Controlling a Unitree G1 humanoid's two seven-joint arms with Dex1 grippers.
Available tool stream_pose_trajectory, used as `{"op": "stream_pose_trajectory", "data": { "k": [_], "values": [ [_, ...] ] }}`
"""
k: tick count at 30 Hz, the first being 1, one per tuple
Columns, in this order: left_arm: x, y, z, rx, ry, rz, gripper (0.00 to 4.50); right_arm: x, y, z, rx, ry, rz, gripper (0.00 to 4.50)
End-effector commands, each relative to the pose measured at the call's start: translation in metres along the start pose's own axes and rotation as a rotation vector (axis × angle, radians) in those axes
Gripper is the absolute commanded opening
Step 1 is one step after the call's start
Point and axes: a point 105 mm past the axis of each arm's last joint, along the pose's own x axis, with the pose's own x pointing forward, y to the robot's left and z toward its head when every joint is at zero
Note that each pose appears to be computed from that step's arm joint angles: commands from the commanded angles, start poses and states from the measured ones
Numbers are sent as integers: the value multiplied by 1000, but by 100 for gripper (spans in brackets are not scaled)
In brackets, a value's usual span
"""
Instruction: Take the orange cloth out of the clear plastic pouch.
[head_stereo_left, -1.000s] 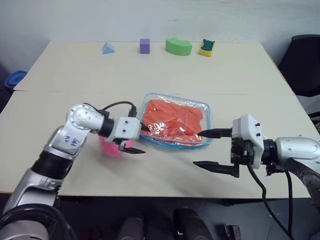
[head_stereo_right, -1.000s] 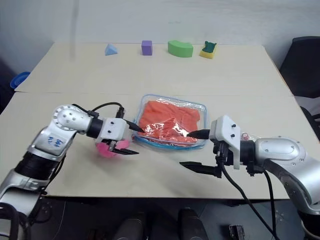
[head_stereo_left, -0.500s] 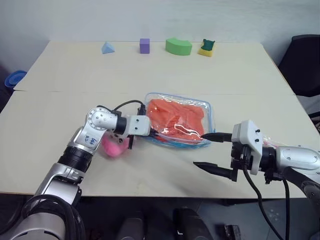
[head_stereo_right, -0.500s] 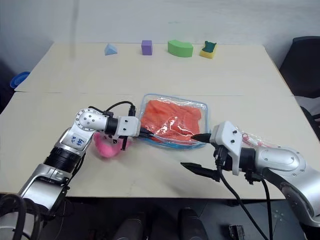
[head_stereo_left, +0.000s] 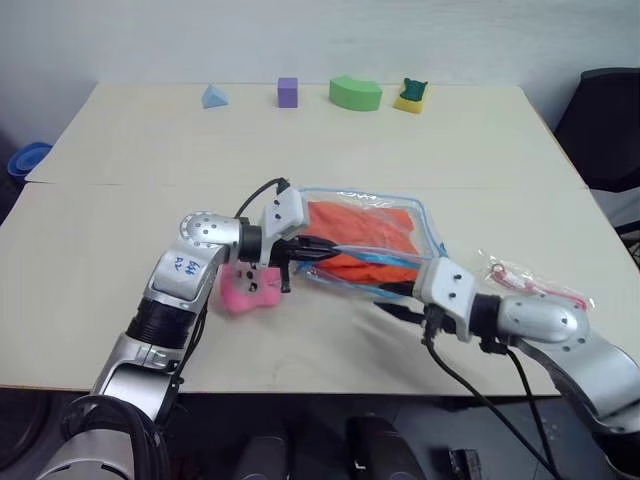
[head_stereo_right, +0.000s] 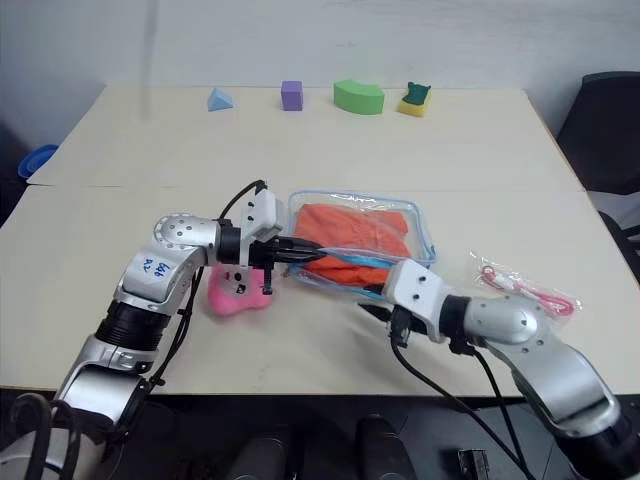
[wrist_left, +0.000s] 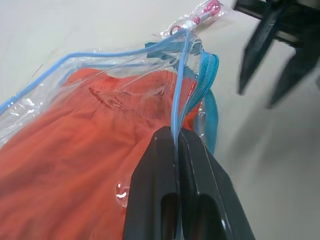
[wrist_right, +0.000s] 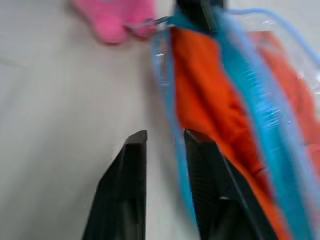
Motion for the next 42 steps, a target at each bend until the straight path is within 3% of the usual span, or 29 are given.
{"op": "stream_pose_trajectory", "data": {
  "k": [1, 3, 6, 14, 23, 36, 39, 42],
  "values": [
    [0, -3, 14, 58, -25, 7, 0, 17, -11, 1, -132, -6, -46, 129],
    [1, -5, 14, 65, -23, 5, 0, 26, -15, -3, -179, 8, -49, 129],
    [3, -7, 12, 80, -12, 1, 0, 34, -18, -10, -243, 24, -35, 189],
    [2, -12, 9, 93, 1, 0, 0, 37, -21, -16, -401, 33, -35, 448],
    [3, -16, 12, 99, -6, -12, 0, 46, -35, -17, -466, 40, -112, 448],
    [4, -15, 14, 101, -15, -10, 0, 72, -32, -37, -683, 130, -36, 448],
    [4, -14, 14, 98, -19, -5, 0, 81, -33, -44, -664, 143, -30, 383],
    [3, -13, 14, 98, -19, 3, 0, 85, -34, -51, -656, 155, -18, 278]
  ]
}}
